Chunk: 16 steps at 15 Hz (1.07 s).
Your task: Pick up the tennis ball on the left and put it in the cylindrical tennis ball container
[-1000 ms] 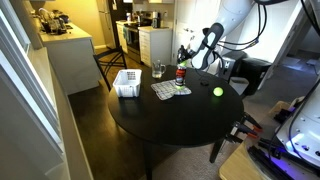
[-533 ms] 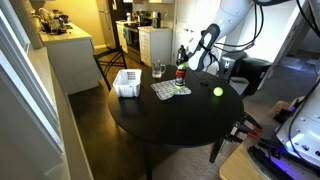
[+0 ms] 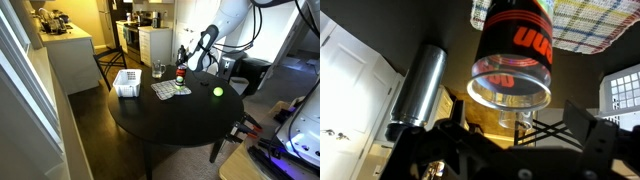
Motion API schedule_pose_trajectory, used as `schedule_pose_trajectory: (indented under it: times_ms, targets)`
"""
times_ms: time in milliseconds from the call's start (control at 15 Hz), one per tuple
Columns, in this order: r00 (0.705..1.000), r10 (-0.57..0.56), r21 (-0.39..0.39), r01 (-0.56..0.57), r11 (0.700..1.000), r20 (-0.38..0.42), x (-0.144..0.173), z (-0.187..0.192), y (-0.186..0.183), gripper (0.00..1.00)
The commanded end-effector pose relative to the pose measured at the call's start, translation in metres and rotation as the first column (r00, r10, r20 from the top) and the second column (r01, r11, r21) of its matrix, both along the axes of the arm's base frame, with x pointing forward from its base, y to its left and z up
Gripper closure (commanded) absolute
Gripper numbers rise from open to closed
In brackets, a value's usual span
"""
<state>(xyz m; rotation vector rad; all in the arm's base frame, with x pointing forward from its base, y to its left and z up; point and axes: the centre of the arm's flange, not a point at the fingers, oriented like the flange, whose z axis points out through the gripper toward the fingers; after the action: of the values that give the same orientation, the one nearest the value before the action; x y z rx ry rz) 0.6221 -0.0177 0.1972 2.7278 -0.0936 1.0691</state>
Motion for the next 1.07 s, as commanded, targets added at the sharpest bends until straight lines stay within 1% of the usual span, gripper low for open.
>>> schedule_pose_trajectory:
  times_ms: [0, 400, 467, 1000]
  targets:
    - [1.0, 0.006, -0.011, -0.006, 1.0, 0.012, -0.005, 0.002, 0.0, 0.0]
    - [0.999, 0.01, -0.005, -0.01, 1.0, 0.031, -0.001, 0.01, 0.004, 0.0]
    - [1.0, 0.006, 0.003, -0.006, 1.0, 0.025, 0.008, 0.009, 0.004, 0.0]
    - [1.0, 0.006, 0.003, -0.007, 1.0, 0.027, 0.009, 0.01, 0.004, 0.0]
